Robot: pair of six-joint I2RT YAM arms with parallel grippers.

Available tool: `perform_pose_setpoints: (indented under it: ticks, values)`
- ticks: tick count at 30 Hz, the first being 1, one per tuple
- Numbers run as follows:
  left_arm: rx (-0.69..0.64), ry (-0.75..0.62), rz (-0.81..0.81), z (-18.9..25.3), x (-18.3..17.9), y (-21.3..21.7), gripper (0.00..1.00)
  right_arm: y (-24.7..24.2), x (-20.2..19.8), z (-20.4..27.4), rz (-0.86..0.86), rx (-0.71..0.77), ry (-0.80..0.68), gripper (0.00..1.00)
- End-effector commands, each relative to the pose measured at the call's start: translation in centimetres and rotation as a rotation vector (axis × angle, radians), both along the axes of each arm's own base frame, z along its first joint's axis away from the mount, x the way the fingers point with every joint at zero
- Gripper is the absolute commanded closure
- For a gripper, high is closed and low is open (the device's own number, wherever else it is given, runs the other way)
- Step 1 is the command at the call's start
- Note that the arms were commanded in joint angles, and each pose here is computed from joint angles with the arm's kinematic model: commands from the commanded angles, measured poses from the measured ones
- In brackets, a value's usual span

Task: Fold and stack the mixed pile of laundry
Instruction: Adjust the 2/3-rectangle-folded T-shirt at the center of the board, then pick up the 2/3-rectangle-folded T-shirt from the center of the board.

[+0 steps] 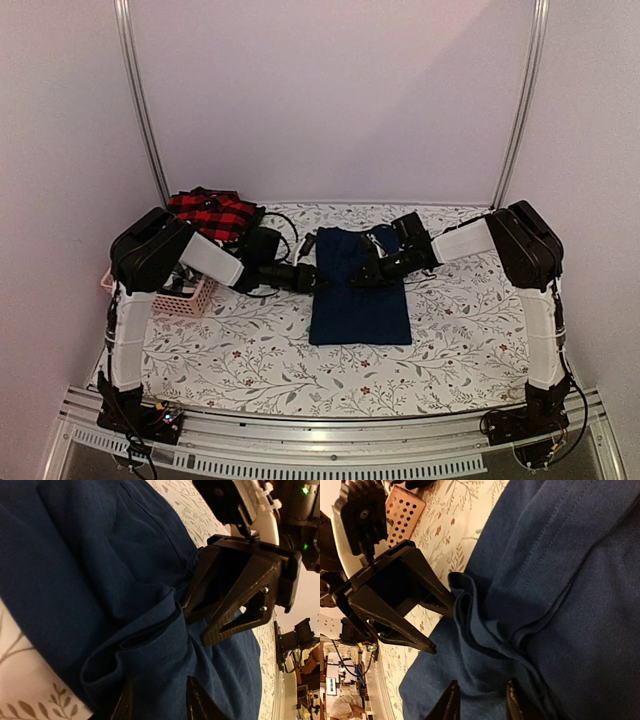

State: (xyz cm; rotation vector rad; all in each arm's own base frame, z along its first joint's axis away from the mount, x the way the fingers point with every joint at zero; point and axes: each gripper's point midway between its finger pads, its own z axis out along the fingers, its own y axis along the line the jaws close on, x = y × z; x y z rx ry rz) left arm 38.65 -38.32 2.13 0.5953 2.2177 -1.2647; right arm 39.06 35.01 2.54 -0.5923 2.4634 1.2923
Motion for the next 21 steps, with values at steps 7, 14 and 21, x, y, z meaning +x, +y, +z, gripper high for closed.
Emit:
perform_pose_setpoints:
  ticks: [7, 14, 21]
  values:
    - [0.014, -0.108, 0.084, 5.0, 0.4, 4.7, 0.40, -2.3, -1.7, 4.3, -0.016, 0.017, -0.057, 0.41]
    - [0.055, -0.046, 0.040, 5.0, -6.3, 6.0, 0.38, -4.5, -9.6, 7.9, -0.011, 0.068, -0.039, 0.41]
    - [-0.052, -0.026, -0.220, 6.4, -14.0, -2.0, 0.39, -1.8, -12.9, 7.1, 0.038, 0.161, 0.037, 0.45]
